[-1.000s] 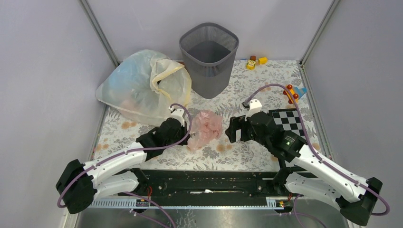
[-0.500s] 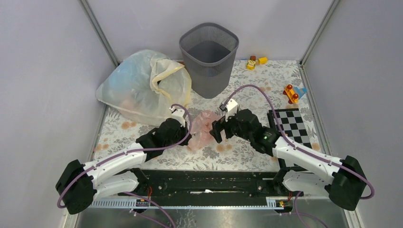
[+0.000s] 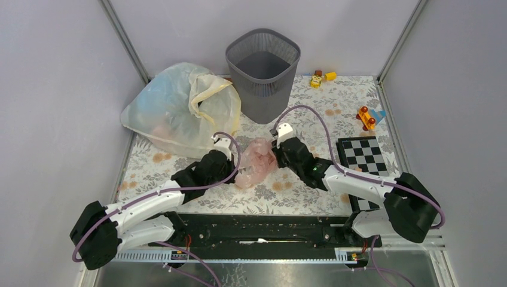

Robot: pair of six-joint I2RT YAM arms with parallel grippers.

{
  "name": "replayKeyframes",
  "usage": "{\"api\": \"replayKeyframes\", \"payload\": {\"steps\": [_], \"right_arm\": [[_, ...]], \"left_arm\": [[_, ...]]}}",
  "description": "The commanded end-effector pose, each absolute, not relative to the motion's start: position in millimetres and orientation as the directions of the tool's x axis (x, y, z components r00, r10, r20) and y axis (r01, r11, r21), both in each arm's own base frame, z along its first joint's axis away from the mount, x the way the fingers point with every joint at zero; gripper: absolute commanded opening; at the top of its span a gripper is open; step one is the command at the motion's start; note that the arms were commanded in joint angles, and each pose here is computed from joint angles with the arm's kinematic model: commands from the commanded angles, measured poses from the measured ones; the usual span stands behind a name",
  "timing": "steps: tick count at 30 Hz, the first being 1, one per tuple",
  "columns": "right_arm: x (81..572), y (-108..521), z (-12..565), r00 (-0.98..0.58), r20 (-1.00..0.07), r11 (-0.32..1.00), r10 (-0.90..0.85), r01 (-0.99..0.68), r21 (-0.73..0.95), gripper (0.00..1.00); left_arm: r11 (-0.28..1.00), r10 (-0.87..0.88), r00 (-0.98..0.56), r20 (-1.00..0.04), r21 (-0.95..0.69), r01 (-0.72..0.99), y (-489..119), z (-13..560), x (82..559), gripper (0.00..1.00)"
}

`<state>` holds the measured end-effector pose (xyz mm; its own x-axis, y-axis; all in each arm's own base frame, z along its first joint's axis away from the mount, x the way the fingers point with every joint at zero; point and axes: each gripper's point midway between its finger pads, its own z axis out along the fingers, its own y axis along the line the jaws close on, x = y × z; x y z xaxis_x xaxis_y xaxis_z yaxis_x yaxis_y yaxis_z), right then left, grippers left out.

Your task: Put the trash bags into the trash bin

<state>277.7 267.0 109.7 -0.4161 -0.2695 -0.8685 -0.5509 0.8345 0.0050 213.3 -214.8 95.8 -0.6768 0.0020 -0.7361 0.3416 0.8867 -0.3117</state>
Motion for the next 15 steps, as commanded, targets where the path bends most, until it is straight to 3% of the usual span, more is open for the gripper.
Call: {"api": "replayKeyframes", "payload": {"steps": [1, 3, 10, 15], "right_arm": [[314, 228, 160, -0.332, -0.943, 0.967, -0.032, -0.250, 0.055, 0.08], [316, 201, 166, -0.331, -0.943, 0.983, 0.049, -0.154, 0.105, 0.00], [308, 116, 169, -0.344, -0.906, 0.968, 0.248, 0.132, 0.215, 0.00], [292, 74, 169, -0.346, -0.890, 0.939, 0.297, 0.276, 0.206, 0.00]], "left_arm": [[0.931, -0.103, -0.663, -0.742, -0.307, 0.199, -189, 99, 229, 0.00], [0.934, -0.156, -0.679, -0.717, -0.331, 0.135, -174, 95, 232, 0.00], [0.925, -0.316, -0.650, -0.691, -0.376, -0.050, -131, 91, 244, 0.00], [0.914, -0.387, -0.606, -0.695, -0.376, -0.152, -109, 95, 249, 0.00]]}}
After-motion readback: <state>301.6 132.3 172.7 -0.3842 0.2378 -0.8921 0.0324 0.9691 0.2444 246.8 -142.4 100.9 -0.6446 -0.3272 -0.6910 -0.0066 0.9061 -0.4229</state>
